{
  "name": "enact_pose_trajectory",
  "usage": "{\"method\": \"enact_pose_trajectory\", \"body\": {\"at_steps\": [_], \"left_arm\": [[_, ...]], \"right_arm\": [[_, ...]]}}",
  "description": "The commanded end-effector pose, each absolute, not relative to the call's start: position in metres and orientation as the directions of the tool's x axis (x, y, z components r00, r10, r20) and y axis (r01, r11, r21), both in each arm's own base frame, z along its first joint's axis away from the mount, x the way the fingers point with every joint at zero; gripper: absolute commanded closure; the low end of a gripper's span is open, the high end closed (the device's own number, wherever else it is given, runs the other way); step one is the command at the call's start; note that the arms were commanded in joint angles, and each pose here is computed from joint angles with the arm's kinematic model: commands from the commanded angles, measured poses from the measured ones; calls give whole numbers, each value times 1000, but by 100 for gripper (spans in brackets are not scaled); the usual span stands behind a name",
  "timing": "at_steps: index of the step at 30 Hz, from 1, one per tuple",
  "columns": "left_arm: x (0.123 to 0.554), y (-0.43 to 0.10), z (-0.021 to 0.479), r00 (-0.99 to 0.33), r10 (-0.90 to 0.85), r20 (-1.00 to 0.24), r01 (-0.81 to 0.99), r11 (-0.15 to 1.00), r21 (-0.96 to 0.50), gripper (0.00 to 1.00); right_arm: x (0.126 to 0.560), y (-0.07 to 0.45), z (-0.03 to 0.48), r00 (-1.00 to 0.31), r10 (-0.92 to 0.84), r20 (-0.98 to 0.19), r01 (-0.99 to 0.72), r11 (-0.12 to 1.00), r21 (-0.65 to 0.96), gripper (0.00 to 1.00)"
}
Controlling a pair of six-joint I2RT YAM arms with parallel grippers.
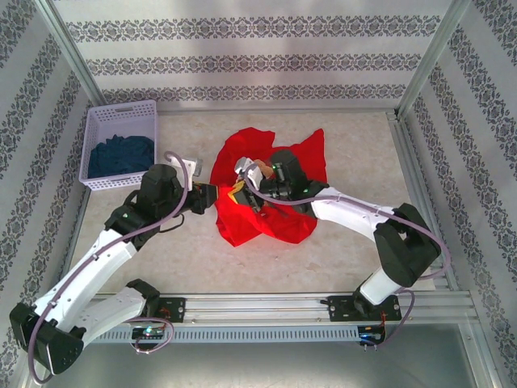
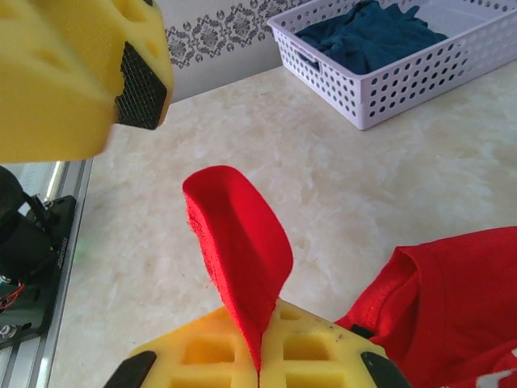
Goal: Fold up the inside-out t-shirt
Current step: Turn over the T-shirt at the center of the table.
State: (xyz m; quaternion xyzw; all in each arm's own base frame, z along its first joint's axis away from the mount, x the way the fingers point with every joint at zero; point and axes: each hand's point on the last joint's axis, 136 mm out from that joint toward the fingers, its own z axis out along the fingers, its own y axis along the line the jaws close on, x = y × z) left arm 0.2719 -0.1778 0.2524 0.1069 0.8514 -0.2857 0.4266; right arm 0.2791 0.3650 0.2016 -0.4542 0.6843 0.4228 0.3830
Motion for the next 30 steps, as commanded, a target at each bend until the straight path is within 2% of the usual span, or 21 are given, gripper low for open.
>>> {"method": "enact_pose_trajectory", "body": {"at_steps": [1, 8, 12, 14, 23, 24, 25, 26, 28, 29, 30], "left_arm": [[277, -192, 268, -507, -29, -861, 552, 757, -350, 62], [271, -218, 261, -517, 28, -856, 663, 646, -379, 44], [278, -221, 255, -526, 32, -850, 656, 651, -382, 45], [281, -225, 252, -536, 34, -843, 657, 644, -392, 51], [292, -226, 250, -556, 6, -831, 627, 659, -415, 96], [293, -224, 249, -557, 1, -831, 618, 669, -413, 100], [294, -222, 250, -554, -4, -833, 610, 679, -408, 100], [295, -219, 248, -556, -7, -831, 594, 696, -404, 100], [301, -206, 246, -561, -27, -827, 535, 751, -387, 100], [303, -198, 244, -568, -34, -822, 498, 781, -376, 100], [305, -188, 241, -578, -44, -815, 448, 818, -362, 100]], "right_arm": [[269, 358, 216, -284, -273, -919, -954, 181, 241, 100], [270, 352, 218, -294, -262, -919, -951, 181, 253, 100], [270, 353, 218, -298, -259, -919, -950, 177, 258, 100], [271, 353, 219, -297, -256, -920, -950, 175, 258, 100], [272, 354, 216, -307, -261, -915, -947, 179, 266, 100], [272, 354, 215, -309, -263, -914, -946, 182, 267, 100], [273, 353, 214, -314, -265, -912, -944, 193, 269, 100], [274, 350, 212, -328, -266, -906, -936, 218, 275, 97], [282, 340, 205, -384, -274, -882, -900, 324, 291, 69], [287, 331, 199, -421, -283, -862, -870, 395, 295, 59], [296, 315, 189, -481, -289, -828, -808, 514, 290, 50]]}}
